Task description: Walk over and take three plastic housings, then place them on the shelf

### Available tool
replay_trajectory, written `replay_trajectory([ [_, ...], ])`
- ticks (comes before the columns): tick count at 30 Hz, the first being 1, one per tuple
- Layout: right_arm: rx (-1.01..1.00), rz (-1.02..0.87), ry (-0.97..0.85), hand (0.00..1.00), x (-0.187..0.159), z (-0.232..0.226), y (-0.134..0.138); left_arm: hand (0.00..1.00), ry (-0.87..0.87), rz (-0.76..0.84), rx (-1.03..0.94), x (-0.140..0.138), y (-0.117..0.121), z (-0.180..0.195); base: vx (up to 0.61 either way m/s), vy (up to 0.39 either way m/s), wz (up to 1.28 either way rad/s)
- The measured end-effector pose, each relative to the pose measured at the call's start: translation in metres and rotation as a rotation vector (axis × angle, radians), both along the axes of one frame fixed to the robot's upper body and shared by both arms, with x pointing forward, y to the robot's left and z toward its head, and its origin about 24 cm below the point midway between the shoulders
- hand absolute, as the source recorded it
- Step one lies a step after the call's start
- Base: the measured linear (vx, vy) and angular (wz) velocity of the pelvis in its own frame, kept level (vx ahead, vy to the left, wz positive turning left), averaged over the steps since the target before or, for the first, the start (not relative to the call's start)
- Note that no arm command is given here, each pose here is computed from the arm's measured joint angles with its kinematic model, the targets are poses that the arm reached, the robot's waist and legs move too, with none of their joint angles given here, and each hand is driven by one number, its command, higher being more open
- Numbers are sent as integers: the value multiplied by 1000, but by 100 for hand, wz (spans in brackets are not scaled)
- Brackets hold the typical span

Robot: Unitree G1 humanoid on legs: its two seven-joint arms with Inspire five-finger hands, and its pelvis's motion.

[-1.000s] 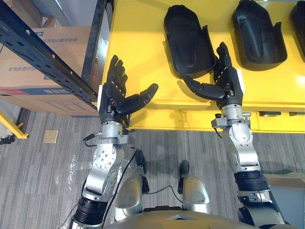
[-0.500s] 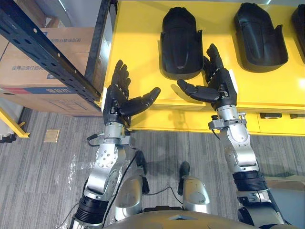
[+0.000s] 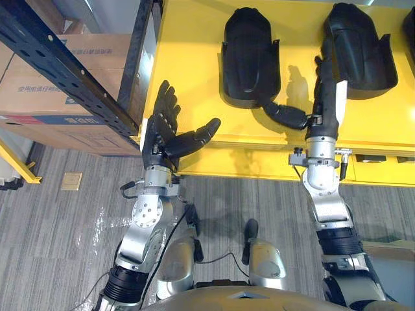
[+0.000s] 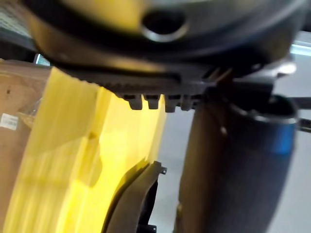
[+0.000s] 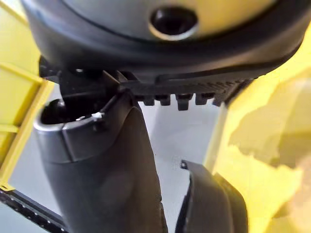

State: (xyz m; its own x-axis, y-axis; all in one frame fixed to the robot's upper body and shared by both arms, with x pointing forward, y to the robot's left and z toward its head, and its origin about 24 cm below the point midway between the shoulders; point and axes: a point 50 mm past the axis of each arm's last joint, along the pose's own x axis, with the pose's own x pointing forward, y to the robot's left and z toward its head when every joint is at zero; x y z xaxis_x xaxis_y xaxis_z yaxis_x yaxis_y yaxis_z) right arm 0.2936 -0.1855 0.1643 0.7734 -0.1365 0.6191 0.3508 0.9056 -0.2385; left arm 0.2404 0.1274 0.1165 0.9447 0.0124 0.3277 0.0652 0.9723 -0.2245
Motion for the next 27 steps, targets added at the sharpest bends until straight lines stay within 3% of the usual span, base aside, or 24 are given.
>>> replay_trajectory([
  [13,-206,65,-68,100,17,42,0,100,-38,3,14,4,4,6,3,-12,6],
  [27,-400,202,-49,100,20,52,4,100,-70,-23,24,6,4,8,1,-6,1],
])
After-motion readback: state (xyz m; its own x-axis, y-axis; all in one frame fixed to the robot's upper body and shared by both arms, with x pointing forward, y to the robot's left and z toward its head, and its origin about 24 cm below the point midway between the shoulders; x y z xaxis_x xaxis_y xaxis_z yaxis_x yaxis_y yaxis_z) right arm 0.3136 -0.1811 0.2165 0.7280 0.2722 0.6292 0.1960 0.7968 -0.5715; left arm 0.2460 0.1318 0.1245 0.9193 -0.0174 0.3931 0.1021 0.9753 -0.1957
